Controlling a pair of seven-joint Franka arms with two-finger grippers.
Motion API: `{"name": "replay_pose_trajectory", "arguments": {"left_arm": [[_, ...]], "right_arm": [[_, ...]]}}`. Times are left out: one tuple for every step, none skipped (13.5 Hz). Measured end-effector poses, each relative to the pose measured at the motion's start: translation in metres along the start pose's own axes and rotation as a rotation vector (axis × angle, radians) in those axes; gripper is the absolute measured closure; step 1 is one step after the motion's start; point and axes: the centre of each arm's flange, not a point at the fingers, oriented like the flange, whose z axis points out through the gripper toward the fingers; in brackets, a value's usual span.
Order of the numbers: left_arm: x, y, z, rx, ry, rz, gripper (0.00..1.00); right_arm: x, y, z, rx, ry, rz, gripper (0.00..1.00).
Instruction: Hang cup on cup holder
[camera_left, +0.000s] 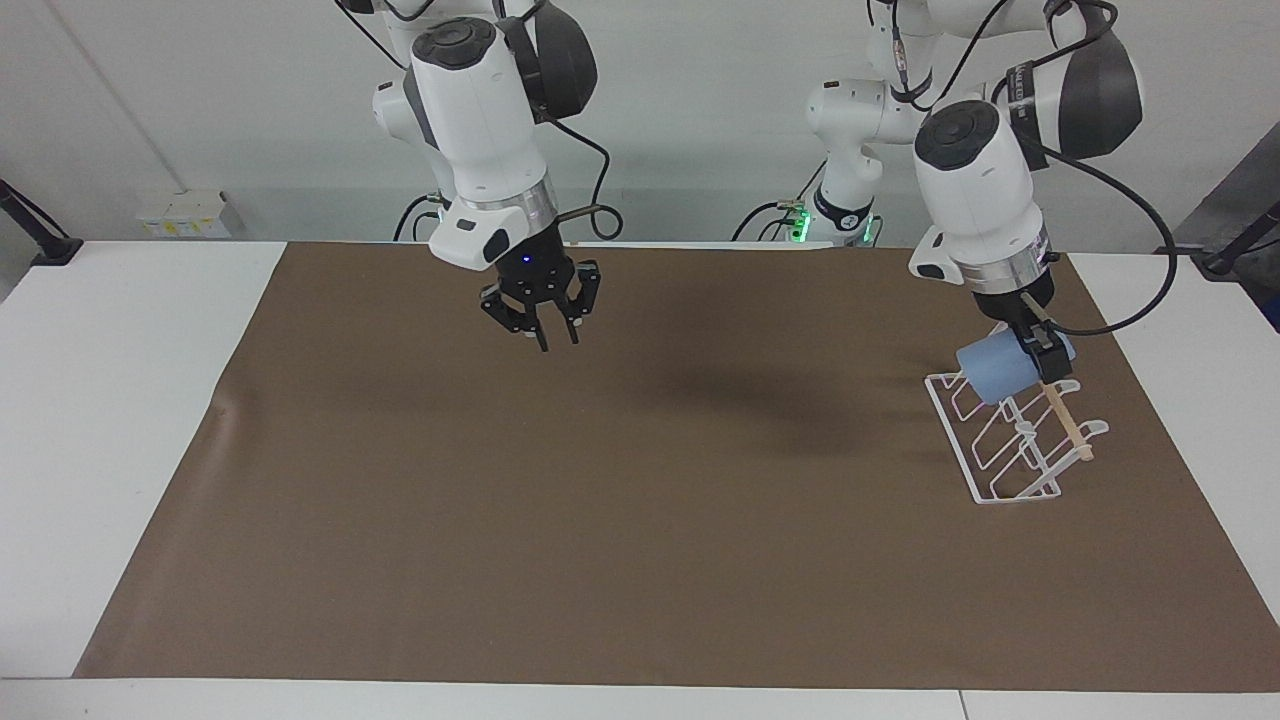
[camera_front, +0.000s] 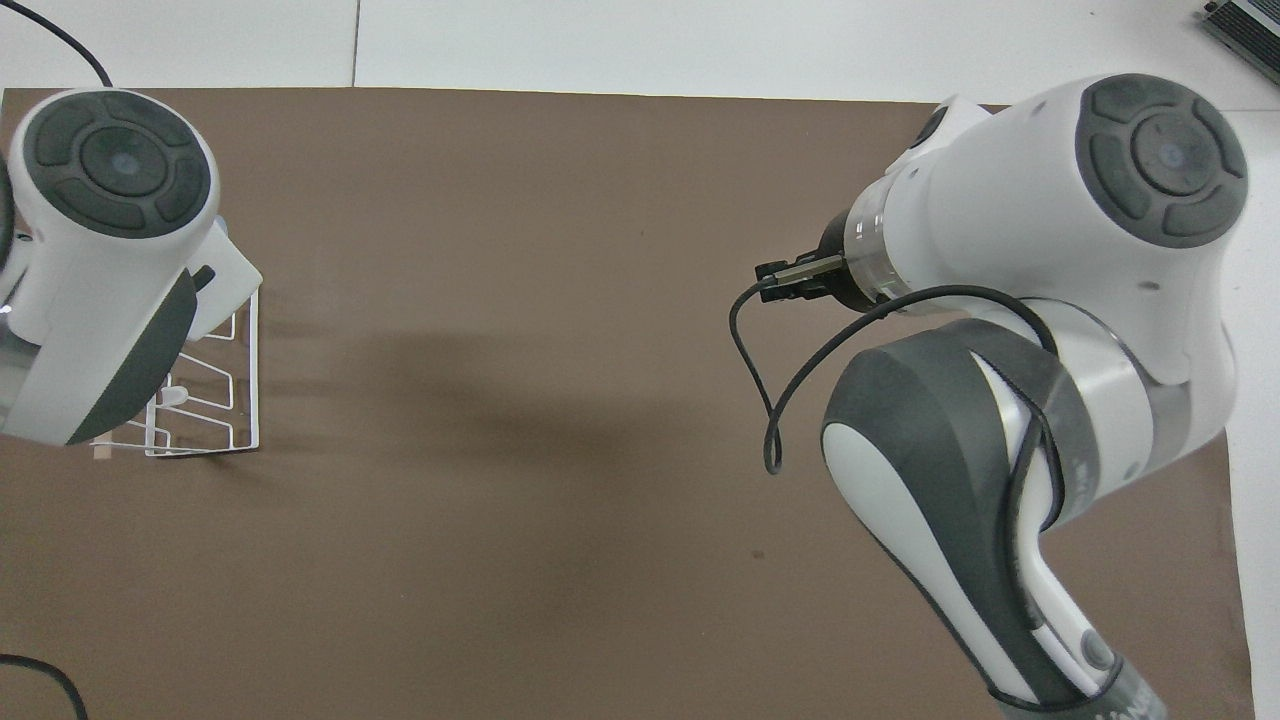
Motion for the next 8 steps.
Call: {"name": "replay_pose_trajectory", "arguments": {"left_arm": [[0.003, -0.001, 0.005, 0.017, -0.042, -0.019, 0.25], [0.006, -0.002, 0.009, 0.037, -0.078, -0.022, 0.25], [0.008, -0.002, 0.014, 0.057, -0.111, -0.012, 0.25], [0.010, -0.001, 0.019, 0.066, -0.141, 0.001, 0.25], [0.012, 0.001, 0.023, 0.070, -0.164, 0.015, 0.25], [0.014, 0.002, 0.028, 0.073, -0.183, 0.028, 0.25], [0.017, 0.003, 0.032, 0.076, -0.204, 0.041, 0.25], [0.020, 0.003, 0.038, 0.081, -0.229, 0.056, 0.25]], "right_arm": [[-0.002, 0.014, 0.001, -0.028, -0.029, 0.014, 0.63], [-0.004, 0.030, 0.001, -0.046, -0.054, 0.036, 0.63], [-0.004, 0.050, 0.001, -0.056, -0.073, 0.060, 0.62], [-0.005, 0.071, 0.001, -0.060, -0.085, 0.070, 0.61], [-0.005, 0.092, 0.002, -0.062, -0.093, 0.070, 0.60], [-0.007, 0.113, 0.004, -0.064, -0.102, 0.067, 0.60], [-0.010, 0.130, 0.009, -0.065, -0.115, 0.069, 0.59], [-0.014, 0.143, 0.016, -0.066, -0.129, 0.076, 0.59]]}}
